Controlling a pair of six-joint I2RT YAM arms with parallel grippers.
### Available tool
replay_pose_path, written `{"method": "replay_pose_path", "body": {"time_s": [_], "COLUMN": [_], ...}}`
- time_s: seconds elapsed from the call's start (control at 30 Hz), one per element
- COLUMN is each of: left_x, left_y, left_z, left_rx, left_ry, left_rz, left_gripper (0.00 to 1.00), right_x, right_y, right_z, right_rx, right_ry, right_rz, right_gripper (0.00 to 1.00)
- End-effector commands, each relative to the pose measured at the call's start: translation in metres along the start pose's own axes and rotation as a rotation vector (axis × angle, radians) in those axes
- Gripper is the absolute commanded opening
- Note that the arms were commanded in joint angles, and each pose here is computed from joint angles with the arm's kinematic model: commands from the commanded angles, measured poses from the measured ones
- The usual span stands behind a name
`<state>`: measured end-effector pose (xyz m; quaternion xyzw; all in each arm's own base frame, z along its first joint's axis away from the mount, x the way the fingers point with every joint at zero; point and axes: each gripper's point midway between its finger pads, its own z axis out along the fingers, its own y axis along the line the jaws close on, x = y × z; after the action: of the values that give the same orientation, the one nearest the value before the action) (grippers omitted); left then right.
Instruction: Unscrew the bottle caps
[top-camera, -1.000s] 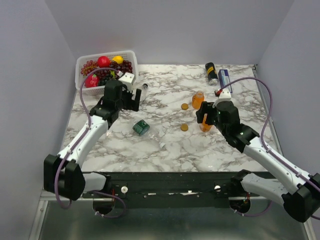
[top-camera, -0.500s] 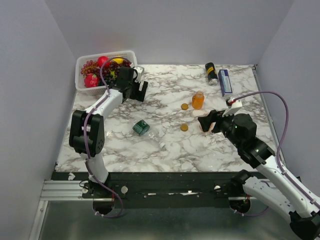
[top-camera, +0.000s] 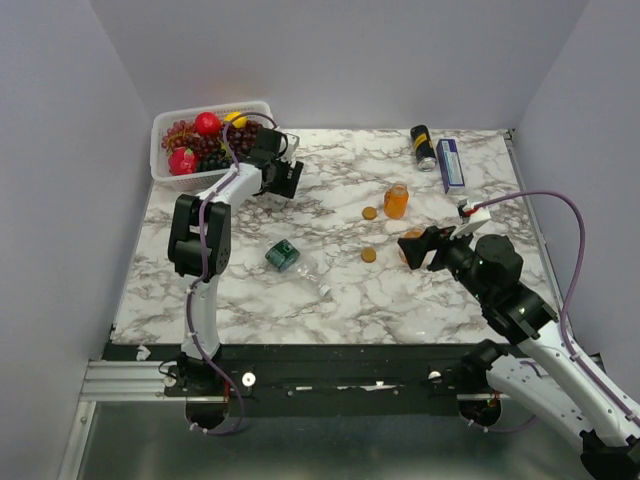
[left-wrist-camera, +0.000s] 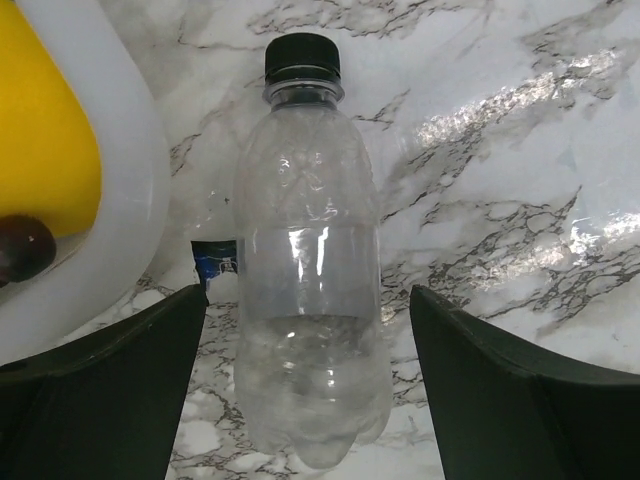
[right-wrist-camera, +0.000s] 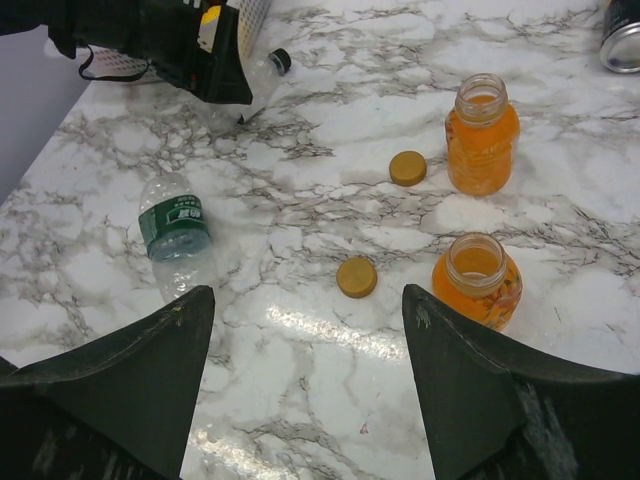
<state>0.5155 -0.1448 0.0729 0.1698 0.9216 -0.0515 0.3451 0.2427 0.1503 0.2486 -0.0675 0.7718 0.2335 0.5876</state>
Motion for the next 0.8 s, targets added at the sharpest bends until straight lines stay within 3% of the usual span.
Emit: {"method": "replay_pose_path", "body": {"time_s": [0.0,0.17,0.27,0.37,0.57,0.6,0.77], "left_x": [0.013,0.022,0.032,0.029,-0.009,-0.028,-0.025], "left_y": [0.001,0.000,-0.002,-0.009,-0.032,-0.038,-0.096], "left_z": [0.010,0.012,0.012,0.000,-0.062,-0.089,-0.159], "left_rx": [-0.017,-0.044,-0.069,-0.085,-0.076,-0.072,-0.014], "left_ry": [0.064,0.080,0.103,0.065,-0.117,-0.191,-0.322], "left_rz": [-0.009,0.028,0.074,0.099,0.098,0.102,0.212], "left_gripper": [0.83,0.71,0.56,0.51,0.48,0.48,0.48], "right_x": [0.013,0.017,0.017,0.015,0.009,0.007,-0.007], "right_y": [-0.001,-0.002,-0.002,-0.002,0.012,0.016,0.044], "right_z": [-0.001,0.002,0.002,0.001,0.000,0.000,-0.001], "right_rx": [-0.007,-0.003,-0.005,-0.003,-0.067,-0.083,-0.197], "right_ry": [0.045,0.058,0.057,0.052,0.046,0.042,0.040], "right_rz": [-0.013,-0.013,-0.013,-0.013,0.020,0.027,0.134], "right_gripper": [0.83,0.83,0.83,0.83,0.83,0.83,0.83]}}
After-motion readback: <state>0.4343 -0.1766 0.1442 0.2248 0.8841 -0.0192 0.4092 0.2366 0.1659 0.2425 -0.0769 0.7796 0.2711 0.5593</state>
